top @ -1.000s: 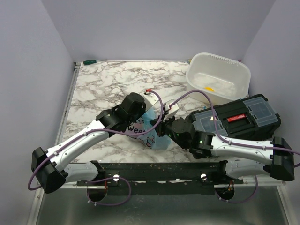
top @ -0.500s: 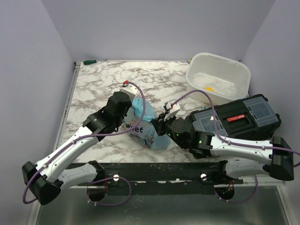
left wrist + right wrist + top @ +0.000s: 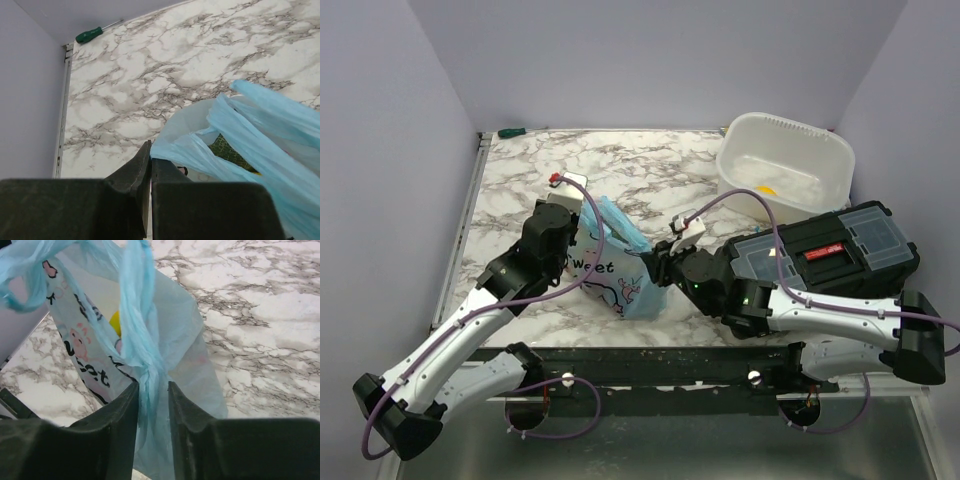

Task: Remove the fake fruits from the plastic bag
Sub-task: Untie the plastic bag at the center of the board.

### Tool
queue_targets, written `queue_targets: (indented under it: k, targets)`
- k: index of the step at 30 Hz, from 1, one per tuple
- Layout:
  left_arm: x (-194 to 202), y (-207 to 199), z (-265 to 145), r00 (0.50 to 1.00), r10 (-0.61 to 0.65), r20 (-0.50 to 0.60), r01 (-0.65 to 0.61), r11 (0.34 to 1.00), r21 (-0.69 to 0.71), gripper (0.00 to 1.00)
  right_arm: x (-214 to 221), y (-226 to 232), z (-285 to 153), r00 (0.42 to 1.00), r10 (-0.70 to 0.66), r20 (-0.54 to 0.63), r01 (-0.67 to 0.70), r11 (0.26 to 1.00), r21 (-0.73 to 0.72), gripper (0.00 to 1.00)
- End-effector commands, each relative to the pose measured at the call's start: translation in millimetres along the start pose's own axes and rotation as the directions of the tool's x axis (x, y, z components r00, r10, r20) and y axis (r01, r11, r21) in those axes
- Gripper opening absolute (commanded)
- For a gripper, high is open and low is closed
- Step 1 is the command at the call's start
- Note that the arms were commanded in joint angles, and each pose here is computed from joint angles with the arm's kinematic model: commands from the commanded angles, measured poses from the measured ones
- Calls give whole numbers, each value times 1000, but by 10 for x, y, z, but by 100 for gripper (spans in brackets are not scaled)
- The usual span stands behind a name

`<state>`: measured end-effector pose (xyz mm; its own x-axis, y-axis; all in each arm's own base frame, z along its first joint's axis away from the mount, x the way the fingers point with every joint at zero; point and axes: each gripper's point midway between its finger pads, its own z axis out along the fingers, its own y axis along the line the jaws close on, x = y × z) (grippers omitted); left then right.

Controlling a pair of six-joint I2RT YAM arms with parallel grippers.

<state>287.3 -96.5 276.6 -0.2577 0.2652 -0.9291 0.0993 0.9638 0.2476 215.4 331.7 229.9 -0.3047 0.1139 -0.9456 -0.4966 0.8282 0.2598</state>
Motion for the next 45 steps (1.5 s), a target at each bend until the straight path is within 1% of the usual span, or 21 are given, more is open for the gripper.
queue_targets:
  k: [1, 4, 6, 8, 11, 15, 17, 20, 21, 24, 25, 28, 30, 32, 35, 36, 37, 40, 41, 42, 45]
  targets:
    - [-108, -10, 20, 999, -33, 30, 32, 999, 5, 0, -130, 156, 29, 995, -100, -20, 98, 994, -50, 40]
    - [-92, -59, 32, 999, -33, 30, 32, 999, 29, 0, -245, 319, 40, 990, -136, -18, 133, 985, -114, 66]
    - [-94, -84, 34, 999, -30, 27, 29, 999, 42, 0, -331, 399, 56, 990, -142, -6, 140, 981, -134, 74]
    - [-94, -110, 32, 999, -25, 20, 24, 998, 58, 0, -414, 408, 102, 990, -142, 12, 142, 983, -112, 82]
    - [-81, -152, 34, 999, -25, 21, 23, 997, 79, 0, -511, 314, 221, 988, -150, 28, 150, 989, -2, 88]
    - [-97, -129, 14, 999, -29, 26, 27, 997, 74, 0, -476, 215, 424, 985, -174, -18, 175, 977, 125, 88]
    - [-109, -115, 2, 998, -38, 40, 35, 997, 71, 0, -417, 161, 536, 984, -169, -56, 176, 972, 153, 87]
    - [-141, -74, -31, 997, -53, 61, 49, 997, 62, 0, -312, 100, 682, 984, -143, -102, 158, 974, 160, 80]
    - [-159, -56, -49, 994, -88, 66, 85, 995, 55, 0, -301, 96, 716, 985, -132, -107, 147, 977, 155, 75]
    - [-169, 1, -83, 989, -115, 98, 112, 993, 36, 0, -286, 56, 803, 987, -102, -123, 120, 981, 151, 62]
    - [-176, 29, -85, 987, -120, 110, 118, 993, 23, 0, -303, 37, 812, 989, -91, -120, 109, 982, 156, 56]
    - [-219, 120, -136, 981, -145, 130, 147, 989, -7, 0, -383, 1, 816, 993, -71, -96, 86, 983, 159, 44]
    - [-227, 161, -168, 975, -165, 148, 169, 986, -15, 0, -467, -20, 809, 995, -63, -78, 75, 984, 163, 32]
    - [-242, 199, -195, 968, -186, 169, 193, 981, -24, 0, -587, -35, 794, 997, -49, -52, 57, 985, 160, 24]
    - [-295, 254, -276, 951, -265, 158, 273, 962, -31, 0, -803, -47, 839, 1000, -6, 0, 6, 993, 118, 11]
    - [-313, 252, -311, 945, -293, 146, 299, 954, -21, 0, -873, -49, 876, 1000, 19, 6, -19, 996, 91, 3]
    - [-343, 247, -356, 934, -331, 134, 335, 942, -6, 0, -948, -38, 916, 999, 48, 13, -49, 996, 69, 1]
    - [-291, 139, -437, 910, -405, 86, 401, 914, 59, 0, -1133, 34, 988, 995, 84, 51, -86, 996, 28, 1]
    - [-241, 80, -457, 900, -430, 66, 425, 901, 86, 0, -1150, 67, 997, 994, 94, 52, -95, 995, 15, 1]
    - [-184, 36, -470, 891, -451, 45, 445, 890, 101, 0, -1241, 122, 1012, 990, 117, 83, -116, 993, -8, 1]
    - [28, -91, -529, 847, -531, -26, 529, 838, 136, 0, -1311, 156, 1013, 983, 150, 106, -148, 989, -26, 1]
